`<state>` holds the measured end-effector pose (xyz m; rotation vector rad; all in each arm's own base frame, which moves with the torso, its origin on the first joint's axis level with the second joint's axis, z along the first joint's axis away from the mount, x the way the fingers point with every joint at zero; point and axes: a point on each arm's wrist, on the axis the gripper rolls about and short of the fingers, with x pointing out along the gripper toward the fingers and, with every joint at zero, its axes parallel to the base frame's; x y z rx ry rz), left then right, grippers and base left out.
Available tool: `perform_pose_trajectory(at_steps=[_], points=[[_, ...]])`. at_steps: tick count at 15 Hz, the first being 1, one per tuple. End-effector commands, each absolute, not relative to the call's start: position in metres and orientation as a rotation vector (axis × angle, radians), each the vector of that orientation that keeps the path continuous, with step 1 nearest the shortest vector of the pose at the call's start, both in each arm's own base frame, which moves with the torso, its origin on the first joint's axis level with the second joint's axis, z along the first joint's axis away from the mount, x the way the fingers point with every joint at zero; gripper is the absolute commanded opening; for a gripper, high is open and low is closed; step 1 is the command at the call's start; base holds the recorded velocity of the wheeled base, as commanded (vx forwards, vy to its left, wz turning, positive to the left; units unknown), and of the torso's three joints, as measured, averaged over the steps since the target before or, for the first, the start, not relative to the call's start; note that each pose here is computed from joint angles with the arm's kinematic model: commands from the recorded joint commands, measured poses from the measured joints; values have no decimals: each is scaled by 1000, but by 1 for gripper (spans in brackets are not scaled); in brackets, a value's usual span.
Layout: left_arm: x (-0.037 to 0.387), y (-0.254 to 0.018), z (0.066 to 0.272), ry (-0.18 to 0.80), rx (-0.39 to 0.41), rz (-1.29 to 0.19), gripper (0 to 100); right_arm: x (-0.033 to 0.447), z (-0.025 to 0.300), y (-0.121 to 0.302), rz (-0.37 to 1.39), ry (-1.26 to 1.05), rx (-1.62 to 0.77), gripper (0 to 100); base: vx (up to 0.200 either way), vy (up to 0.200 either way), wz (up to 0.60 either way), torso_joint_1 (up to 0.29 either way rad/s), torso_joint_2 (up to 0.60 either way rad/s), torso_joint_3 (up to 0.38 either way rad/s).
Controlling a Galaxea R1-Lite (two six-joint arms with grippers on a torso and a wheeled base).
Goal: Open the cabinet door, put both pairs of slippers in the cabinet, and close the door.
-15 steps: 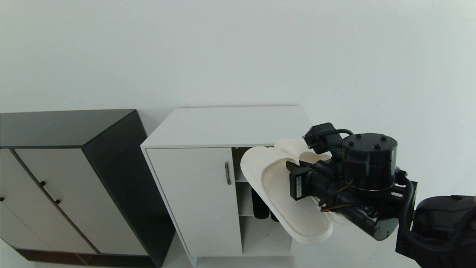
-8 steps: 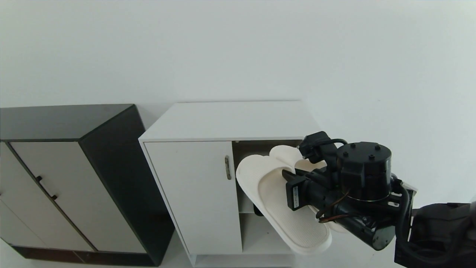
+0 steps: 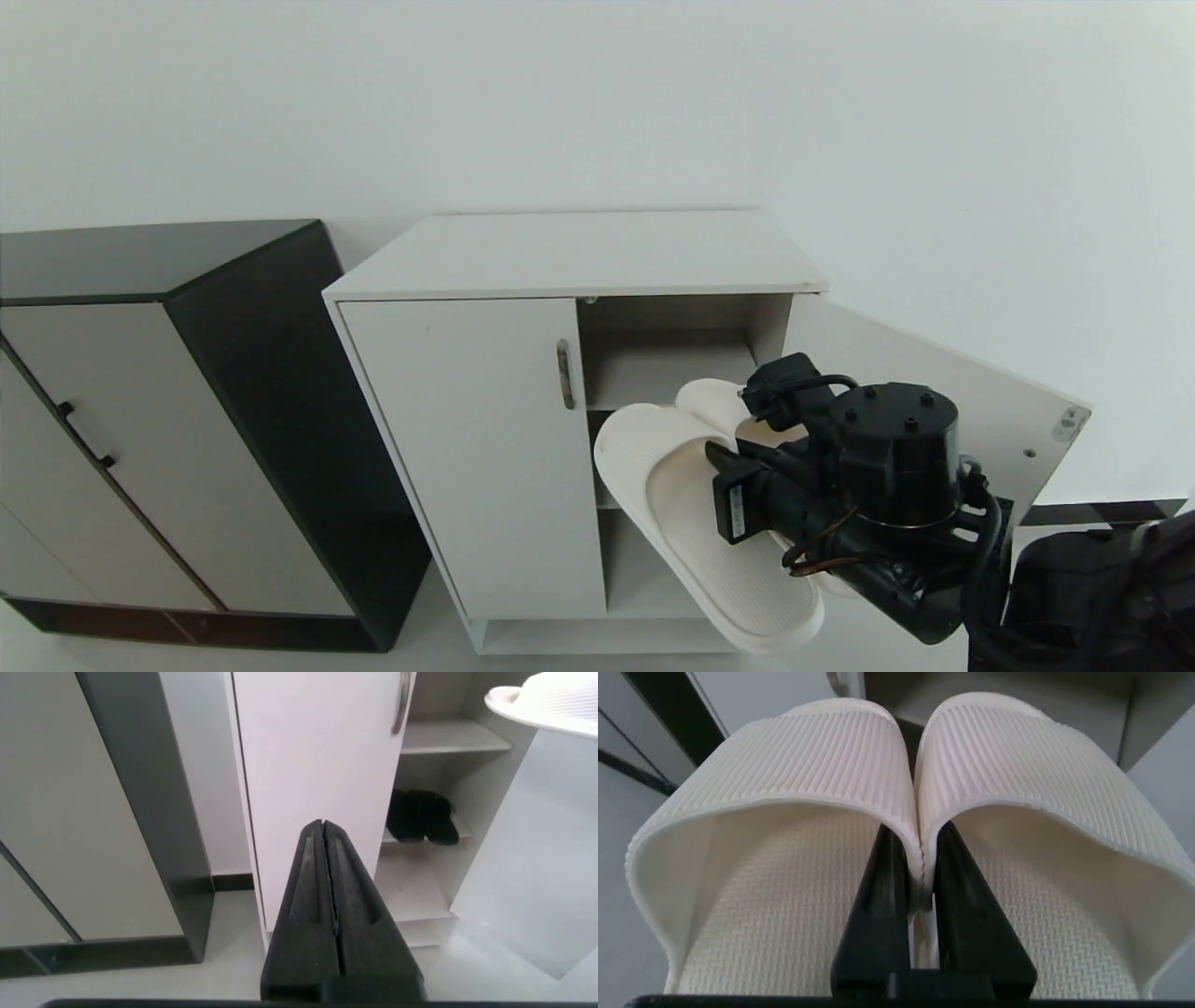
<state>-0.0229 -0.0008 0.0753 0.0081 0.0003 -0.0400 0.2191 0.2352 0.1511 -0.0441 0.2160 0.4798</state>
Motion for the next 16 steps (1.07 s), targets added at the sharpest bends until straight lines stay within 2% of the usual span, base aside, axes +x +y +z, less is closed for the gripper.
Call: perform_pose_trajectory(at_steps=[1,10,16], points=[[-23,-1,75,1,8,-40,0,220,148,236,479,220,-47,0,0,0,0,-178,500,325],[-23,-1,75,0,8,-40,0,221,145,238,480,221,-48,0,0,0,0,-131,474,337],[-23,-1,75,1,8,-40,0,222,144,238,477,224,-49,0,0,0,0,-43,421,369]])
